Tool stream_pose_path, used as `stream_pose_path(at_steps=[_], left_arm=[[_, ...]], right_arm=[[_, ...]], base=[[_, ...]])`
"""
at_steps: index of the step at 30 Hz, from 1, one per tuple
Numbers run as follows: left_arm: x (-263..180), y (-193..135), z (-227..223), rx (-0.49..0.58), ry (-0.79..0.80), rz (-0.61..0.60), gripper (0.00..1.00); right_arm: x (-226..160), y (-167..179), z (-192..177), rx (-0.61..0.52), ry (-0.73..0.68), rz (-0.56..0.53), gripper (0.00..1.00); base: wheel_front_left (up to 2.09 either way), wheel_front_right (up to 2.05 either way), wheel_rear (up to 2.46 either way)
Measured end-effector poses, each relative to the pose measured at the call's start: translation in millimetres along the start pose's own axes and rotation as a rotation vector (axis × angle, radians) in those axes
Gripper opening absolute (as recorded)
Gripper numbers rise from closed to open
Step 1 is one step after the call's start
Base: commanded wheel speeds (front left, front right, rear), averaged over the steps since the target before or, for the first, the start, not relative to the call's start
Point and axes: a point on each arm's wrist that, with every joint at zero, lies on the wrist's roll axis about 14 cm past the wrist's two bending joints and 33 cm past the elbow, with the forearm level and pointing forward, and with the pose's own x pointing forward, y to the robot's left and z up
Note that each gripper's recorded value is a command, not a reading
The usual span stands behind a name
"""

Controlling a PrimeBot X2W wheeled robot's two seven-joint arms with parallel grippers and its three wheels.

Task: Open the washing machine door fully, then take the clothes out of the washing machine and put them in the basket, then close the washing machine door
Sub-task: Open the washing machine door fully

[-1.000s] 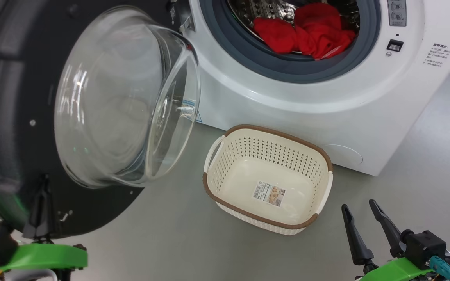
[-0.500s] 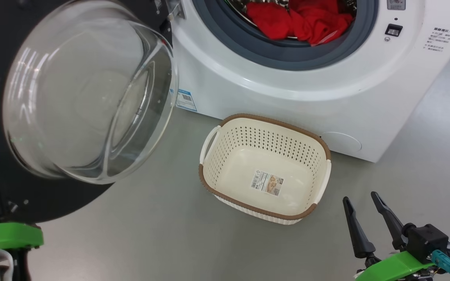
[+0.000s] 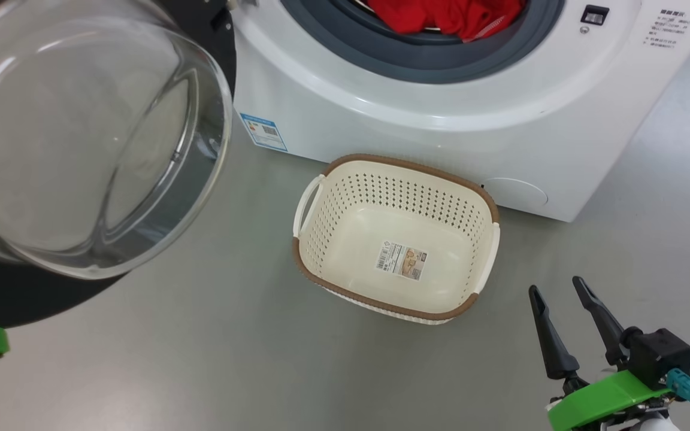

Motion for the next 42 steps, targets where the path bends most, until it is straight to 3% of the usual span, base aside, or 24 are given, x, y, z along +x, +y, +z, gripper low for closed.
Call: stream_pose_path(at_steps=[25,38,42], left_arm=[[20,8,-4,-0.007,0.025,0.039,0.0],[-17,-7,-10,-0.031,0.025,-0.048,0.0],[-33,-21,-12,-0.044,0.02,-0.104,0.47]], right_arm=[[5,-9,6,-0.006,-0.02,-0.021,1.0],[-3,2,30,-0.033,-0.078,-0.007,1.0],[-6,5,38,-0.037,-0.1,-0.007,1.0]], base=[[0.0,0.0,0.0],[0.0,0.0,0.0],[0.0,0.0,0.0]])
